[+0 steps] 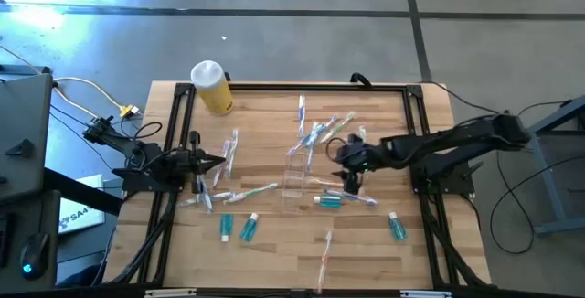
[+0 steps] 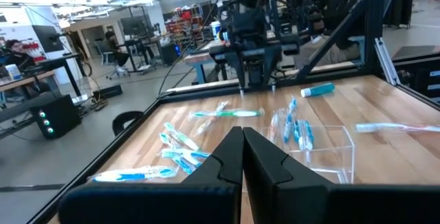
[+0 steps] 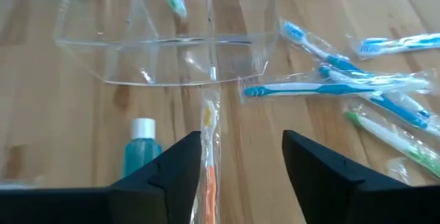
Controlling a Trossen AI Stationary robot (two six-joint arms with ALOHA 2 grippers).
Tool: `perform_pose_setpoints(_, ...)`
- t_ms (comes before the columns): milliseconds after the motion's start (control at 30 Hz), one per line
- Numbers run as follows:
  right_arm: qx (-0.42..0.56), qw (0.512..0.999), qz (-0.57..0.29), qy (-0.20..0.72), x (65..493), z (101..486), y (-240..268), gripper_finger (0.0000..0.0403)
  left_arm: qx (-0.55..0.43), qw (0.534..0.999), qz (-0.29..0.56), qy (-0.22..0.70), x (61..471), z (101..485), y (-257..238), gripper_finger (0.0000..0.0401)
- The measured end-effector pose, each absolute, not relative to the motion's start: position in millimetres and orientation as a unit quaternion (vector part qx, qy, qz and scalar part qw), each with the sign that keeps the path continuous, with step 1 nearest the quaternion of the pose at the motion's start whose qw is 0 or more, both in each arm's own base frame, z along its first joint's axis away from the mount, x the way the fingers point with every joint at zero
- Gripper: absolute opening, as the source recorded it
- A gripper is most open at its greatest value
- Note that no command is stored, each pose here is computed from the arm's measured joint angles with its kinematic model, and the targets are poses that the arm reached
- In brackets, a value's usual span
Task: Pick & Place toothbrushing station
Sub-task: Put the orange toothbrush into the transparent organizer
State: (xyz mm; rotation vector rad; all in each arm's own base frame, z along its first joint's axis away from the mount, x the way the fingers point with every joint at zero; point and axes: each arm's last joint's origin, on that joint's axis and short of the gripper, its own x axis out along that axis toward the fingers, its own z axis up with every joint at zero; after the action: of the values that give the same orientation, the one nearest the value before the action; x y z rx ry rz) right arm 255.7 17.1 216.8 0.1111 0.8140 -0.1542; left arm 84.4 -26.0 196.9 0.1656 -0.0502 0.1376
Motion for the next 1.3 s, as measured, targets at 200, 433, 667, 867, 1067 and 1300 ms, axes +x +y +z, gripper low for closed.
perform_pose_setpoints(200,0.076,0.887,-0.082,0.448,282.5,189.8,20.5,0.019,0.079,0.994,0.065,-0.024,84.4,196.5,-26.2,0.0)
perform_pose_setpoints(433,0.081,0.852,-0.072,0.512,294.6,151.5,23.5,0.018,0.043,0.999,0.033,0.005,84.7,189.6,-27.9,0.0)
perform_pose_setpoints(667,0.073,0.841,-0.054,0.533,296.7,137.8,30.2,0.018,-0.015,0.999,0.033,0.01,84.7,188.0,-27.9,0.0)
perform_pose_setpoints(867,0.06,0.844,-0.05,0.531,296.9,138.1,33.1,0.0179,-0.021,0.999,0.029,0.014,84.7,187.2,-28.2,0.0)
perform_pose_setpoints(1067,0.059,0.841,-0.038,0.536,301.8,126.8,34.9,0.0179,-0.022,0.999,0.018,0.015,84.7,187.0,-28.8,0.0)
perform_pose_setpoints(1300,0.031,0.831,-0.037,0.554,306.6,110.4,25.7,0.0161,-0.014,0.999,0.028,0.026,84.5,184.9,-28.2,0.0)
